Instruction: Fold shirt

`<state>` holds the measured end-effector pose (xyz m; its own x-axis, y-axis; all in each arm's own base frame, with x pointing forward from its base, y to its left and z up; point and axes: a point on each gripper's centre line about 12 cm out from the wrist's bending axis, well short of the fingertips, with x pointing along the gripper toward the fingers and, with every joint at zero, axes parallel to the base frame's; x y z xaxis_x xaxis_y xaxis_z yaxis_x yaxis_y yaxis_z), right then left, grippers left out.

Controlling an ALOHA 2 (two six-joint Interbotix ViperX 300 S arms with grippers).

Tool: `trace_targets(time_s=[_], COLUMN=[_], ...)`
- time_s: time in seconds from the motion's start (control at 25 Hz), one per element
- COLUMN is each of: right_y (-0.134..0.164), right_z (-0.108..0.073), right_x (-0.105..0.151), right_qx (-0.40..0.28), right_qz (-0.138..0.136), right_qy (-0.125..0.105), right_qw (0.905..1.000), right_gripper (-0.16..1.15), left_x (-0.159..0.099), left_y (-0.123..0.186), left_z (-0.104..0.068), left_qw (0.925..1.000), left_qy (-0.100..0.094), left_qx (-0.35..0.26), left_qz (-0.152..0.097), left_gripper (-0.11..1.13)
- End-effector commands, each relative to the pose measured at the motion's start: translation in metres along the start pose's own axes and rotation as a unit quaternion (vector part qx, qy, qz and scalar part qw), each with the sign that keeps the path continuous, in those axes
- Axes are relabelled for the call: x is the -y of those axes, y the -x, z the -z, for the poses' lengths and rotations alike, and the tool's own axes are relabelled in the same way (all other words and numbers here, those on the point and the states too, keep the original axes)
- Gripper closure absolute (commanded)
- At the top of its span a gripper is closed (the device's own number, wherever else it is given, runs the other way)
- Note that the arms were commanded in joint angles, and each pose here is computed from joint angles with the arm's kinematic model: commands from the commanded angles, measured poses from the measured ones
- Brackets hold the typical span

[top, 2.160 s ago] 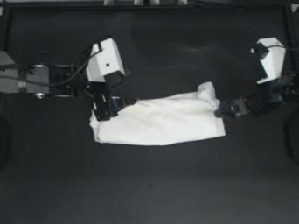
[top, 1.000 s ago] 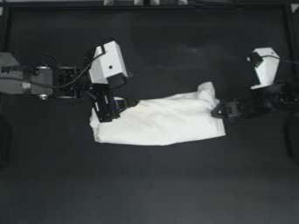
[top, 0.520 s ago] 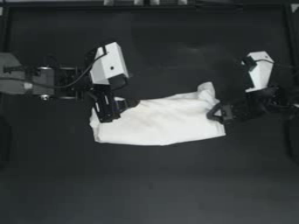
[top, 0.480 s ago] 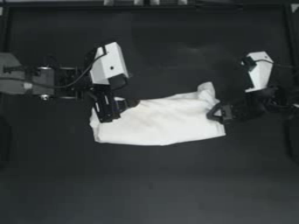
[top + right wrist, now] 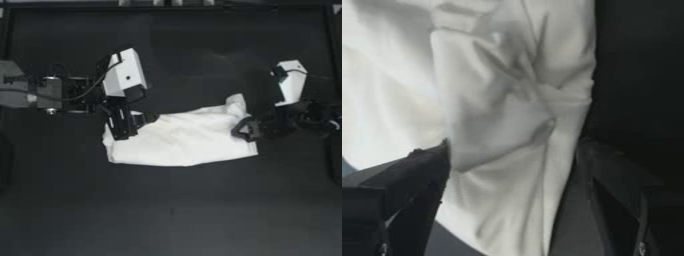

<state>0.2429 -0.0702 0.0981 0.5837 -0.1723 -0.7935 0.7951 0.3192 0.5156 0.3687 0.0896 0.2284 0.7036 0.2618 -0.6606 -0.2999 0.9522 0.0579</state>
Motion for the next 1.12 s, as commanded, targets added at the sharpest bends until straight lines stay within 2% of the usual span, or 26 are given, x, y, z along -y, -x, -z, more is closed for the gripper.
trace_targets(time_s=[0.04,0.32,0.4,0.48,0.6,0.64,0.68,0.72,0.84,1.12], right_y=[-0.003,-0.014,-0.016,-0.017,-0.018,-0.018,-0.019,-0.019,-0.018,-0.016], right_z=[-0.004,0.001,0.006,0.009,0.011,0.011,0.012,0.012,0.012,0.007], right_x=[-0.008,-0.007,-0.005,-0.005,-0.004,-0.006,-0.007,-0.009,-0.014,-0.029], right_qx=[0.007,-0.008,-0.019,-0.027,-0.041,-0.043,-0.047,-0.052,-0.063,-0.077], right_qz=[-0.009,0.007,0.016,0.022,0.032,0.032,0.034,0.035,0.040,0.040], right_qy=[-0.001,-0.014,-0.017,-0.019,-0.023,-0.020,-0.018,-0.014,-0.005,0.011], right_qw=[0.9999,0.9998,0.9996,0.9992,0.9984,0.9984,0.9981,0.9979,0.9972,0.9962], right_gripper=[-0.02,0.01,0.08,0.26,0.88,1.04,1.13,1.11,0.88,0.94], left_x=[0.000,-0.001,-0.001,-0.001,0.001,0.002,0.003,0.005,0.011,0.026], left_y=[0.008,0.008,0.008,0.007,0.007,0.007,0.006,0.005,-0.001,-0.024], left_z=[-0.010,-0.008,-0.008,-0.007,-0.007,-0.007,-0.006,-0.006,-0.004,0.004], left_qw=[0.9998,0.9999,0.9999,0.9999,0.9999,0.9999,1.0000,1.0000,0.9999,0.9992], left_qy=[0.002,0.002,0.002,0.002,0.001,0.000,-0.002,-0.003,-0.008,-0.022], left_qx=[0.018,0.012,0.012,0.011,0.010,0.010,0.009,0.008,0.005,0.005], left_qz=[0.001,-0.001,-0.001,-0.001,0.001,0.002,0.002,0.004,0.011,0.033], left_gripper=[0.02,0.02,0.02,0.02,0.02,0.02,0.02,0.02,0.02,0.02])
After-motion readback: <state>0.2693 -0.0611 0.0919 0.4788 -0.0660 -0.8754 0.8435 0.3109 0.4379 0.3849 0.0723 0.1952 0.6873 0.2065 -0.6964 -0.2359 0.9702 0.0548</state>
